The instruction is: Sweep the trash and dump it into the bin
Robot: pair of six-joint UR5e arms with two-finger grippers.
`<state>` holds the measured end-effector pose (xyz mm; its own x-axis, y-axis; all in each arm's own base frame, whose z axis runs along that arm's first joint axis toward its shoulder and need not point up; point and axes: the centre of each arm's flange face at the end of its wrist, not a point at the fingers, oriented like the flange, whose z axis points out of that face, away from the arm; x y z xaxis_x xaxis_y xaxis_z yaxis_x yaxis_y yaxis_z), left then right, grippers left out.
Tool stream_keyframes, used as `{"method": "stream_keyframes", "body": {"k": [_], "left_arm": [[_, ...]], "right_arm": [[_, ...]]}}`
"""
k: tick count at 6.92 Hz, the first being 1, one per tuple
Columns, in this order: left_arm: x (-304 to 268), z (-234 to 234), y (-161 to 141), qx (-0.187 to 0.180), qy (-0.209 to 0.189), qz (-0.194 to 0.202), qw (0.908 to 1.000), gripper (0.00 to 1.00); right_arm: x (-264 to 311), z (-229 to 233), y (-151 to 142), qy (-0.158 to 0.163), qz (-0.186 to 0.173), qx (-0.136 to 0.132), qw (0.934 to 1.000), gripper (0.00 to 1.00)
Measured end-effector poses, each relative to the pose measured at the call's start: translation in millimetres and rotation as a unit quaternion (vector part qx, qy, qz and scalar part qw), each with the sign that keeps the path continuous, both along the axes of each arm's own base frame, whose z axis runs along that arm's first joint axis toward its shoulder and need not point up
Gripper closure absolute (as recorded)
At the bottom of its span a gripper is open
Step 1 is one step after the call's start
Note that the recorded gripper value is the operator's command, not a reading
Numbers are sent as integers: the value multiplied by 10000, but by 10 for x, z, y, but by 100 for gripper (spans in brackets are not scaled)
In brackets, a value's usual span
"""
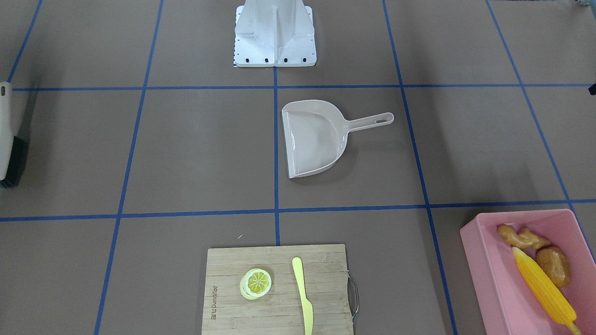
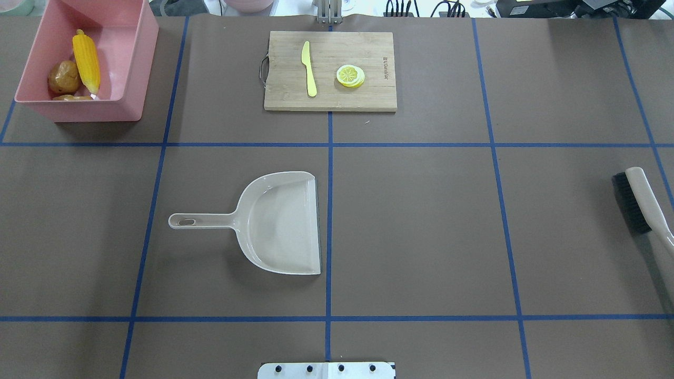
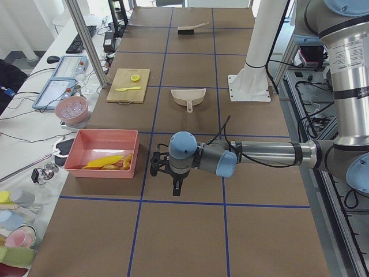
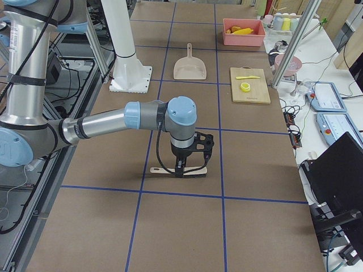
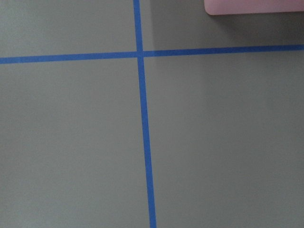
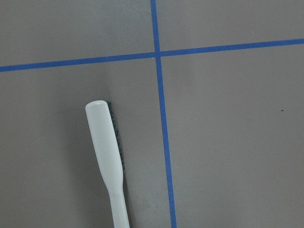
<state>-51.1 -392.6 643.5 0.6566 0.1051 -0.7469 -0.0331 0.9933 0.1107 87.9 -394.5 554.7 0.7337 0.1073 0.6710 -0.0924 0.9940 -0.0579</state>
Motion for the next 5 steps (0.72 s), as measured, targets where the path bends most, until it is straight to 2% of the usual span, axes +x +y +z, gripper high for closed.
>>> {"method": "stream_keyframes", "body": {"k": [2, 5], "left_arm": [[-191, 49, 49, 51, -52, 70, 9999, 2], [-406, 98, 119, 12, -54, -172, 9998, 2]], "right_arm": [[1, 27, 15, 9, 1, -32, 10000, 0], [5, 19, -12, 51, 5, -23, 10000, 0]]}}
